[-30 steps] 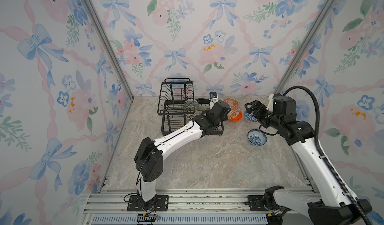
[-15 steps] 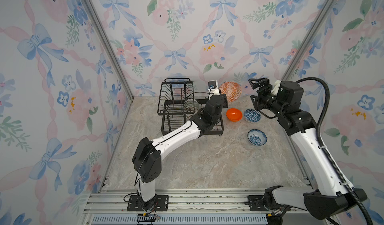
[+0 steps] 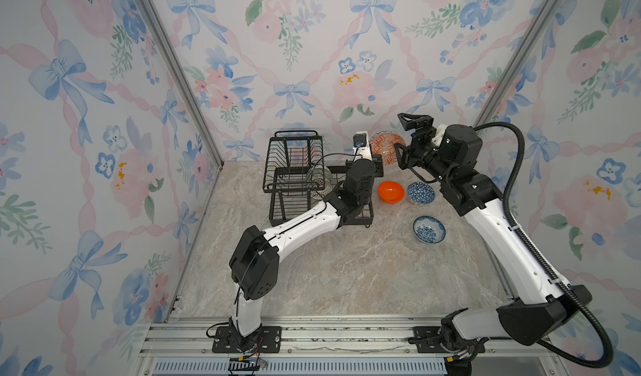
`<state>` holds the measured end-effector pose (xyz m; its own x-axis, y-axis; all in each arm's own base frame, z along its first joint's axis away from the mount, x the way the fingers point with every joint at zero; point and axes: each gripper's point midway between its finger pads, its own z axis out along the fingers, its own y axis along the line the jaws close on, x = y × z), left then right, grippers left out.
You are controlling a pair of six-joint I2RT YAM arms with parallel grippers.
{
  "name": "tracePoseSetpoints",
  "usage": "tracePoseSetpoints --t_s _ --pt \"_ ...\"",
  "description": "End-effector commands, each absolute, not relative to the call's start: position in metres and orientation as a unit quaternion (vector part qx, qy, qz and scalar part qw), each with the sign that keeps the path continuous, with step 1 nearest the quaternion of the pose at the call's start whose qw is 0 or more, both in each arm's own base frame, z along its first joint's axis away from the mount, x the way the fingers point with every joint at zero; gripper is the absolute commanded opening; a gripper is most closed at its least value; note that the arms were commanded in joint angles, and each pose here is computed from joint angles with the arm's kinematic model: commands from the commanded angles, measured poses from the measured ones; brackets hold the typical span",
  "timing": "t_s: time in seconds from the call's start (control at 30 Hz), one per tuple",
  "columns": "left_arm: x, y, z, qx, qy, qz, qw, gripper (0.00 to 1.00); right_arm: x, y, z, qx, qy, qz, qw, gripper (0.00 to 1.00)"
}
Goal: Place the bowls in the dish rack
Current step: 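Raise the held bowl high toward the rack with right gripper while left gripper waits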
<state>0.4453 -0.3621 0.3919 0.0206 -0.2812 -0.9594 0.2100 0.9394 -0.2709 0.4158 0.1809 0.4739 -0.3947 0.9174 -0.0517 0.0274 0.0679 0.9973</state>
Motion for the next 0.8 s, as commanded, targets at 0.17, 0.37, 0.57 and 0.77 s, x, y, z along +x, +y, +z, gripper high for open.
tracePoseSetpoints --t_s 0.17,0.37,0.57,0.77 --pt "0.427 -0.354 0.425 -0.049 0.636 -0.193 0.746 0.0 0.429 0.192 0.482 0.404 0.585 0.582 0.395 0.92" --pt "0.419 -0.35 0.426 -0.048 0.635 -0.193 0.747 0.0 0.431 0.194 0.477 0.428 0.565 0.59 0.386 0.68" --pt "0.411 -0.345 0.428 -0.049 0.63 -0.188 0.752 0.0 0.426 0.192 0.468 0.439 0.571 0.576 0.386 0.5" --pt "0.405 -0.341 0.43 -0.05 0.625 -0.187 0.756 0.0 0.425 0.189 0.46 0.449 0.573 0.569 0.382 0.35"
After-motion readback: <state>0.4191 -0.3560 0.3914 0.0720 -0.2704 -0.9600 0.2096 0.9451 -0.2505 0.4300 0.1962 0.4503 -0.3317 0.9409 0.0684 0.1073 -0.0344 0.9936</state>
